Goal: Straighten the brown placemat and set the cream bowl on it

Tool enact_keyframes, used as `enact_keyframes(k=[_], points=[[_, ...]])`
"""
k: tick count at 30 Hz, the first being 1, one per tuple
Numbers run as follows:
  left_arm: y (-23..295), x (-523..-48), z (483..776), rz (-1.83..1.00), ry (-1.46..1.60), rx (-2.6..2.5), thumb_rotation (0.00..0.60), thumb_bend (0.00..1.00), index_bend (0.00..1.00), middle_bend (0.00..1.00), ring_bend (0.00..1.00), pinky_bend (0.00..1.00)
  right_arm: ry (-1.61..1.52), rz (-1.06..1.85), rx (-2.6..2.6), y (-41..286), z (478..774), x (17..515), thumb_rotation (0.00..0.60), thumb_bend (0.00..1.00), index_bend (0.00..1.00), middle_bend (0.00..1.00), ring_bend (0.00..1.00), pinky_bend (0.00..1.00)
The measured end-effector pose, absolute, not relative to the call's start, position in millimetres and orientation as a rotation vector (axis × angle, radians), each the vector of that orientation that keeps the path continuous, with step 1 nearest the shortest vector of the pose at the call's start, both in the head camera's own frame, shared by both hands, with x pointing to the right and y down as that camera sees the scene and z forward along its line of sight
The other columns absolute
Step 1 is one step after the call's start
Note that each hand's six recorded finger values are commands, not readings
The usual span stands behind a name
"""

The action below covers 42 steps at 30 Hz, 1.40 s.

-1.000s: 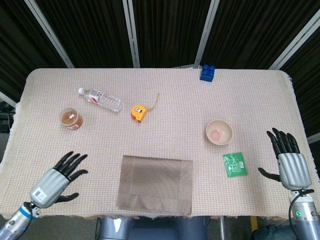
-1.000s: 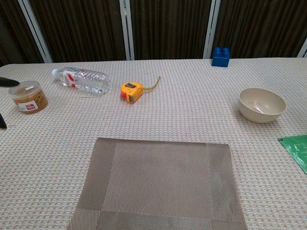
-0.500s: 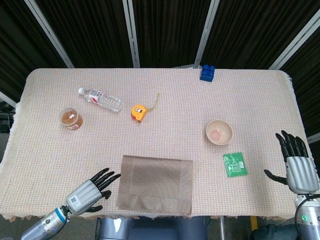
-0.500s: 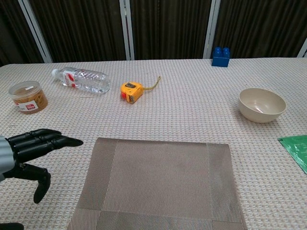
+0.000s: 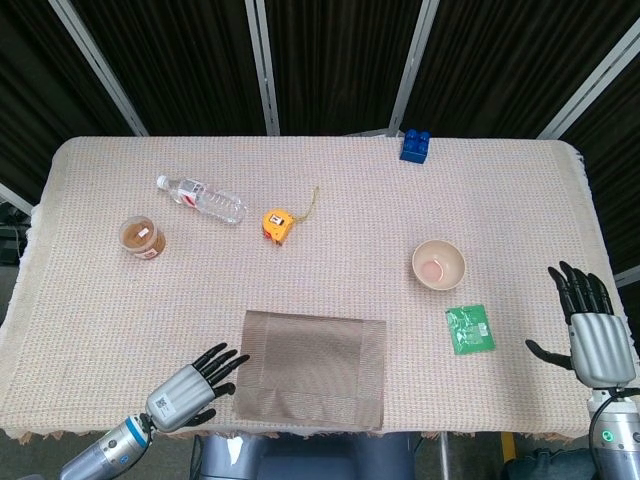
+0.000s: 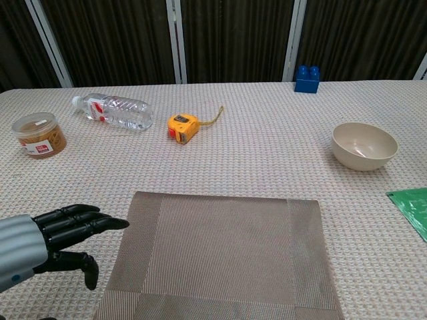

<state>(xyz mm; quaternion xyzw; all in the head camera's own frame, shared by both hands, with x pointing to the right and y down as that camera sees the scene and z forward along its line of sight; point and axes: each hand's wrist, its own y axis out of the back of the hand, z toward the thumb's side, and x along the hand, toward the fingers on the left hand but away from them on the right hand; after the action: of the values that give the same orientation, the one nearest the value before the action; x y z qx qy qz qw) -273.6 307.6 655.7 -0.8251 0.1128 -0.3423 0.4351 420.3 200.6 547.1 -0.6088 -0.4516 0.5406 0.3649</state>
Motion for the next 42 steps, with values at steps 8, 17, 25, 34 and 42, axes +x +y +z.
enact_keyframes(k=[8, 17, 25, 34, 42], points=[[318, -257, 667, -0.843, 0.257, -2.076, 0.6, 0.3, 0.41, 0.0, 0.0, 0.0, -1.166, 1.394, -1.567, 200, 548, 422, 0.6, 0.0, 0.0, 0.0, 0.0, 0.0], [318, -254, 677, -0.856, 0.253, -2.061, 0.6, 0.32, 0.43, 0.0, 0.0, 0.0, -1.173, 1.398, -1.567, 200, 548, 424, 0.6, 0.0, 0.0, 0.0, 0.0, 0.0], [317, -250, 685, -0.859, 0.258, -2.045, 0.6, 0.33, 0.45, 0.0, 0.0, 0.0, -1.183, 1.397, -1.566, 199, 547, 426, 0.6, 0.0, 0.0, 0.0, 0.0, 0.0], [321, -247, 689, -0.86, 0.25, -2.055, 0.6, 0.41, 0.51, 0.0, 0.0, 0.0, -1.192, 1.398, -1.566, 199, 546, 428, 0.6, 0.0, 0.0, 0.0, 0.0, 0.0], [322, -246, 690, -0.859, 0.248, -2.06, 0.6, 0.43, 0.54, 0.0, 0.0, 0.0, -1.191, 1.396, -1.567, 199, 545, 428, 0.6, 0.0, 0.0, 0.0, 0.0, 0.0]])
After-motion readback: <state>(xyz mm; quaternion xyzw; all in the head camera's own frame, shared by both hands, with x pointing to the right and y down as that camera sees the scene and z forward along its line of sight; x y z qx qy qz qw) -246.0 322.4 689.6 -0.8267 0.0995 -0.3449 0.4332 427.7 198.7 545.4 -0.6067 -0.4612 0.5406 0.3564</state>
